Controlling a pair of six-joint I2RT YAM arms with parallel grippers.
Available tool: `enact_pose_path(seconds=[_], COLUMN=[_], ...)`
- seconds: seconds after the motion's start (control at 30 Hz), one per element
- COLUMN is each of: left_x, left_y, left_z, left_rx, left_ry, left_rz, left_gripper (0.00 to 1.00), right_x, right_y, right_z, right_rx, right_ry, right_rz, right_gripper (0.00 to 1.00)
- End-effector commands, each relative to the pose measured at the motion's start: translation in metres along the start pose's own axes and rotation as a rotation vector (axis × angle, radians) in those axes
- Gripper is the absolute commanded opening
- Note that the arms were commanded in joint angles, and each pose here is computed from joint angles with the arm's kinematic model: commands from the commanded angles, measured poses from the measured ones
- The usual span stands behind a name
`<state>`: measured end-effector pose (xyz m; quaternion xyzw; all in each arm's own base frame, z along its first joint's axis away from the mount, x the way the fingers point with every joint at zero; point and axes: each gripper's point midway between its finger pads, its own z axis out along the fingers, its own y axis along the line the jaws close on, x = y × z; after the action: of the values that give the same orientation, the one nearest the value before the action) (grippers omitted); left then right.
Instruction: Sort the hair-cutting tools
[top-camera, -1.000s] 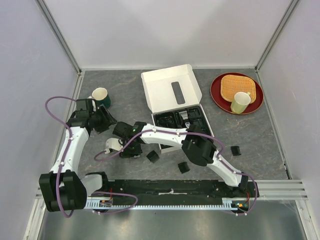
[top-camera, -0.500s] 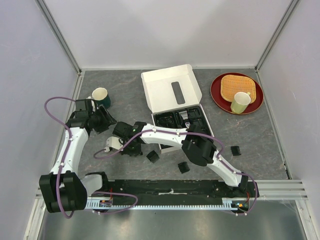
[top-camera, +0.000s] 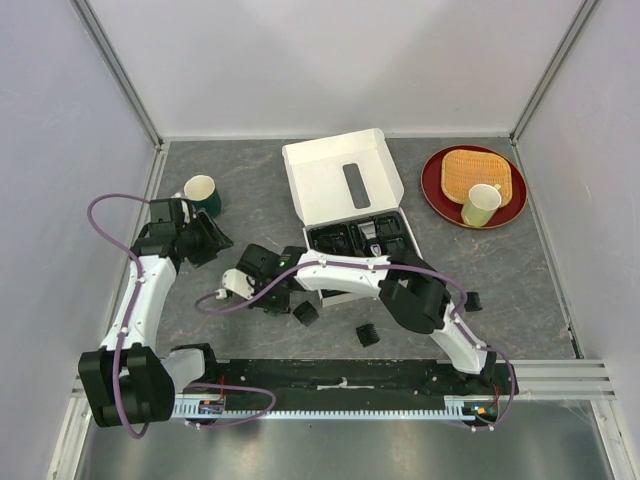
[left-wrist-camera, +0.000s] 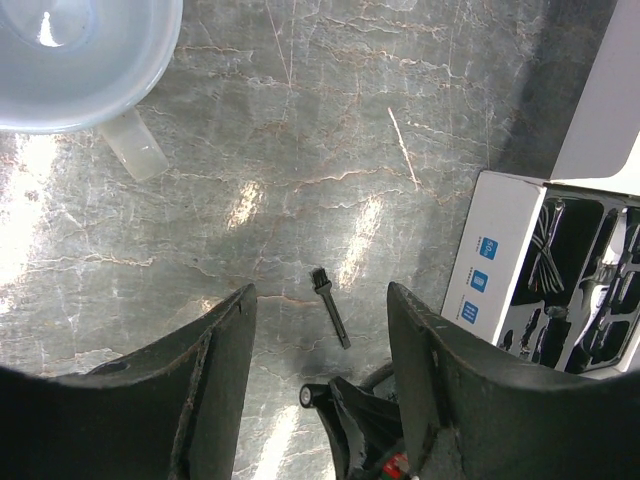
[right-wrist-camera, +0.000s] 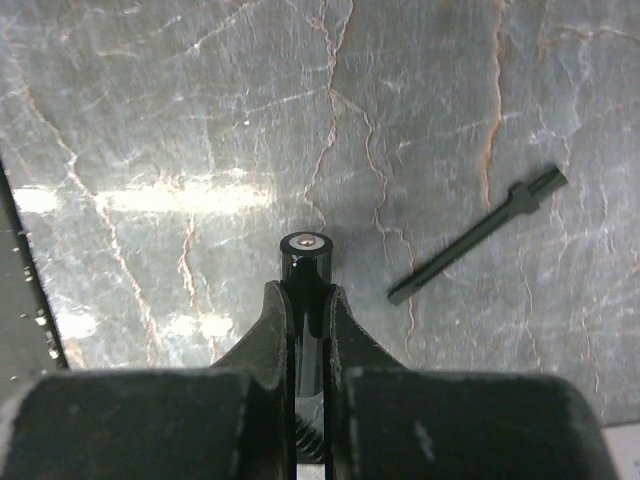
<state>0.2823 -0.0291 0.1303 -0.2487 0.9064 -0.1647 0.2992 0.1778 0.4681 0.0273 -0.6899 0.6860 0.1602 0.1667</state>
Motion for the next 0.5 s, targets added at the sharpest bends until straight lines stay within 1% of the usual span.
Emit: enact_pose_path(seconds=[0.0,0.1,0.17,0.2,0.23,0.27,0.3,0.33,0.4,0.47], left_x=[-0.006,-0.006,-0.006,-0.006,-0.005,-0.006,-0.006,-0.006,-0.006,-0.005], left_y=[-0.002,-0.003,-0.002,-0.003,-0.002,-0.001,-0.002,-0.001,-0.001,-0.002], left_z=[-0.004,-0.005,-0.005,-0.006,-0.006,-0.007,-0.007,-0.008,-0.008,-0.007], left_rx=[0.023,0.026,0.025,0.026,0.024,0.021,0.022,0.021,0.020,0.025], left_ry=[-0.036,-0.038,-0.039,-0.041,-0.044,-0.048,-0.050,-0.054,-0.055,-0.051], left_rz=[0.026,0.025,0.028,0.028,0.026,0.024,0.025,0.026,0.024,0.025], left_gripper=[0.61,0.61,0.61,0.61,0.61,0.61,0.61,0.61,0.61,0.61], right_x=[-0.041,-0.049,-0.062,-0.057,-0.068,-0.070,-0.065,-0.069,-0.064,-0.062], right_y=[0.000,-0.002,-0.005,-0.003,-0.008,-0.007,-0.009,-0.018,-0.028,-0.046], right_z=[-0.047,-0.066,-0.085,-0.084,-0.097,-0.099,-0.098,-0.108,-0.113,-0.130], right_rx=[0.046,0.075,0.086,0.078,0.092,0.084,0.081,0.102,0.134,0.191], right_ry=[-0.166,-0.214,-0.288,-0.294,-0.364,-0.385,-0.387,-0.425,-0.438,-0.480], right_rz=[0.039,0.065,0.079,0.094,0.102,0.116,0.160,0.186,0.265,0.328], right_gripper=[0.00,0.00,0.00,0.00,0.00,0.00,0.00,0.00,0.00,0.00])
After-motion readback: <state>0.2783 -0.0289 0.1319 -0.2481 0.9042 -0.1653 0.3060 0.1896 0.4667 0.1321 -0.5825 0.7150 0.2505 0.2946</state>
